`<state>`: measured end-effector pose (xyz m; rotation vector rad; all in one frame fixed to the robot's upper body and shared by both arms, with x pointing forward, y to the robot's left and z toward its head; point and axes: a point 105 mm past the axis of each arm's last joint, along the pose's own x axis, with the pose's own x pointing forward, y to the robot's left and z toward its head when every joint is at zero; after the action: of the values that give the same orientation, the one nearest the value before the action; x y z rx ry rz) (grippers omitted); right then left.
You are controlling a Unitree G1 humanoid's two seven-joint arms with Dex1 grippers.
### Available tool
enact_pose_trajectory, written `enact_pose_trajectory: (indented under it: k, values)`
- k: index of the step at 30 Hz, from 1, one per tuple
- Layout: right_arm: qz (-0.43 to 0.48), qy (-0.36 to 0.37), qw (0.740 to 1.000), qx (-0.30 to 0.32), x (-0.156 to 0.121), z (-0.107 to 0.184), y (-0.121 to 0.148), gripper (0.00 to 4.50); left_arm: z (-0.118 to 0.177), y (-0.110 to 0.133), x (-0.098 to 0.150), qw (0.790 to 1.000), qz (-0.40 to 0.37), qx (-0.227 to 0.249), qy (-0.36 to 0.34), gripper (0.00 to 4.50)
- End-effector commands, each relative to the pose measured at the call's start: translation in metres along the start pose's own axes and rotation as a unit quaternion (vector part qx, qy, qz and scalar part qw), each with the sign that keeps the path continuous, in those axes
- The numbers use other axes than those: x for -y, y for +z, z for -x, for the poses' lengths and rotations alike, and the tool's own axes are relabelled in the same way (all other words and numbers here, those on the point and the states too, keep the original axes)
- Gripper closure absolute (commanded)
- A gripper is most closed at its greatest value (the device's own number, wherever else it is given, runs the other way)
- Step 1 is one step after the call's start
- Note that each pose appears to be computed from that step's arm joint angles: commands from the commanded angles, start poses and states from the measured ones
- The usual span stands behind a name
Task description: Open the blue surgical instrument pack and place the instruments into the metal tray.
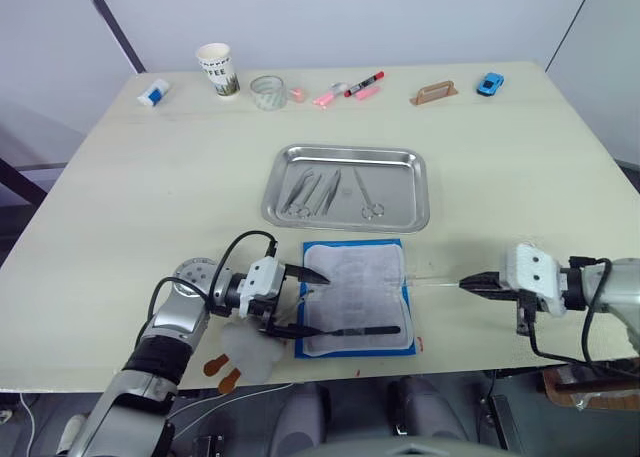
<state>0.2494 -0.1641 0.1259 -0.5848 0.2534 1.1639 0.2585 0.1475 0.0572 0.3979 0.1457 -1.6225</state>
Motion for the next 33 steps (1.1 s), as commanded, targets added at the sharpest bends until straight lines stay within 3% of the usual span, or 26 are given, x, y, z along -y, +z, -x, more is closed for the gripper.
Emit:
enact_pose_trajectory:
  k: [1,6,15,23,33]
  values:
    - [-0.03,-0.03,0.996,0.073,0.01,-0.005,0.035,4.47,-0.005,-0.021,0.013,0.998,0.044,-0.028,-0.025,0.0]
    - [-0.09,-0.089,0.986,0.107,0.03,-0.027,0.056,4.47,-0.006,-0.021,0.012,0.998,0.042,-0.027,-0.022,0.0]
    - [-0.19,-0.184,0.959,0.098,0.069,-0.073,0.078,4.47,-0.005,-0.021,0.011,0.999,0.041,-0.028,-0.016,0.0]
    - [-0.293,-0.264,0.919,0.013,0.089,-0.119,0.069,4.47,-0.005,-0.021,0.01,0.999,0.04,-0.026,-0.012,0.0]
    - [-0.334,-0.329,0.883,-0.005,0.111,-0.133,0.061,4.47,-0.007,-0.021,0.009,0.999,0.041,-0.025,-0.009,0.0]
